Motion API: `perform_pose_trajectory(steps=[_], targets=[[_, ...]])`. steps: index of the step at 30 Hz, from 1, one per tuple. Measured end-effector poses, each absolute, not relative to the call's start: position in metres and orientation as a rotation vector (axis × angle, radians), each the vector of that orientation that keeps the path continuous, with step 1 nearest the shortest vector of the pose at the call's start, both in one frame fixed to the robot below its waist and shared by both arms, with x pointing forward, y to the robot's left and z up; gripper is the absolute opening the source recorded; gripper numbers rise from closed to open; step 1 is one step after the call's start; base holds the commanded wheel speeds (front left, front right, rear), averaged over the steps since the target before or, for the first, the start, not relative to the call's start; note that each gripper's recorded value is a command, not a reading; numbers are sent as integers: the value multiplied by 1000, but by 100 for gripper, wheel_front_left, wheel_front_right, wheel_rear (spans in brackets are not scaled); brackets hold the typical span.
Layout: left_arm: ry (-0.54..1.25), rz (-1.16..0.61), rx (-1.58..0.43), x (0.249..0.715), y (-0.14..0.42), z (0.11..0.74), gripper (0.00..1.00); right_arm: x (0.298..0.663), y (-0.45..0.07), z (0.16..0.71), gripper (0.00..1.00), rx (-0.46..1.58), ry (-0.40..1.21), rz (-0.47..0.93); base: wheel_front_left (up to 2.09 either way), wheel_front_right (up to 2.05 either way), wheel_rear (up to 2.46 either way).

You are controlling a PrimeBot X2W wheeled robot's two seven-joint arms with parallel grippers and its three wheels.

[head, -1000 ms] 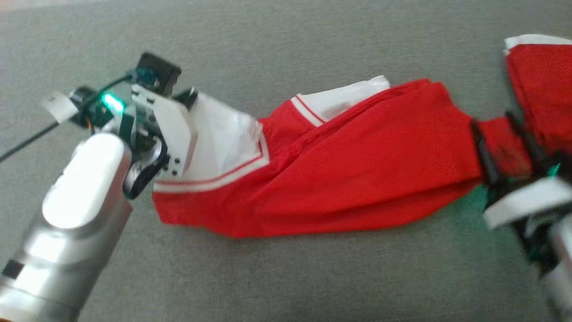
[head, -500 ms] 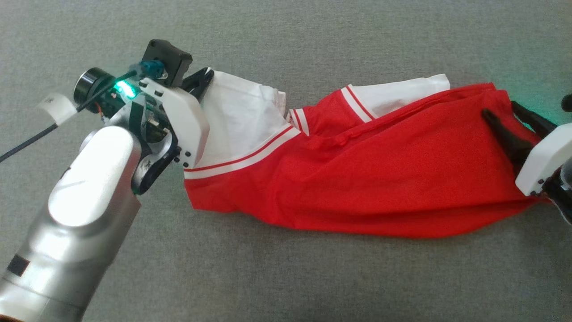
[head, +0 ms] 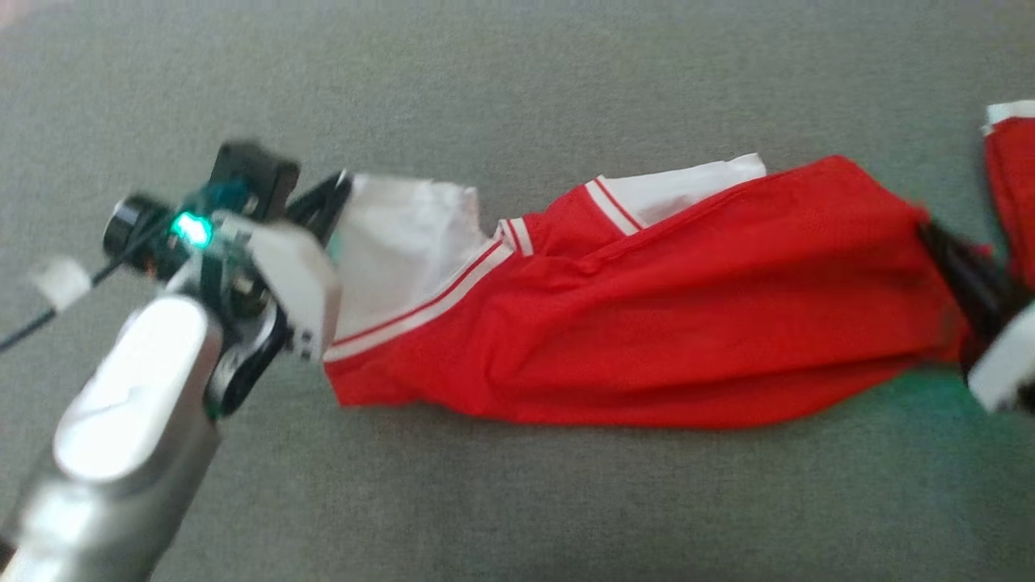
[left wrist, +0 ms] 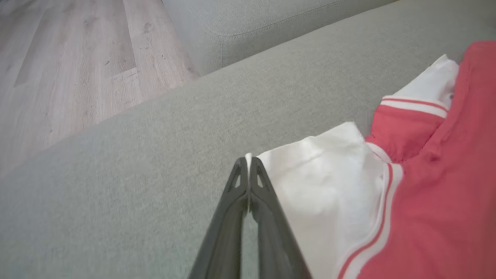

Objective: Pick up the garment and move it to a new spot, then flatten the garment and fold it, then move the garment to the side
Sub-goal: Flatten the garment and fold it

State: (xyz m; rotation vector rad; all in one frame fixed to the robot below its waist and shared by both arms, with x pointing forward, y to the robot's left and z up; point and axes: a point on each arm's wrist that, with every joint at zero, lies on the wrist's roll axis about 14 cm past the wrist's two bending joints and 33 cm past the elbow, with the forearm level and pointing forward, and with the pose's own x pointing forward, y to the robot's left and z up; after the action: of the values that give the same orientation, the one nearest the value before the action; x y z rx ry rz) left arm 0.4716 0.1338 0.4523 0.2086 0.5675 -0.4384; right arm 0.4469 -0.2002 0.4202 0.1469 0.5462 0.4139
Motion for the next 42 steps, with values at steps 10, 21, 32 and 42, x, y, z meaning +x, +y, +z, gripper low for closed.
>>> perform_pose_trajectory(steps=[10, 21, 32, 42], targets=[[645, -444, 147, 418, 133, 435, 0, 344, -223, 387, 0, 221, 731, 379, 0, 0, 0], [677, -432, 117, 394, 138, 430, 0, 326, -231, 391, 100, 281, 742, 334, 0, 0, 0], [676, -424, 122, 395, 139, 429, 0, 403, -213, 412, 100, 377, 767, 381, 0, 0, 0], [711, -404, 117, 391, 147, 418, 0, 407, -195, 381, 100, 431, 870, 383, 0, 0, 0]])
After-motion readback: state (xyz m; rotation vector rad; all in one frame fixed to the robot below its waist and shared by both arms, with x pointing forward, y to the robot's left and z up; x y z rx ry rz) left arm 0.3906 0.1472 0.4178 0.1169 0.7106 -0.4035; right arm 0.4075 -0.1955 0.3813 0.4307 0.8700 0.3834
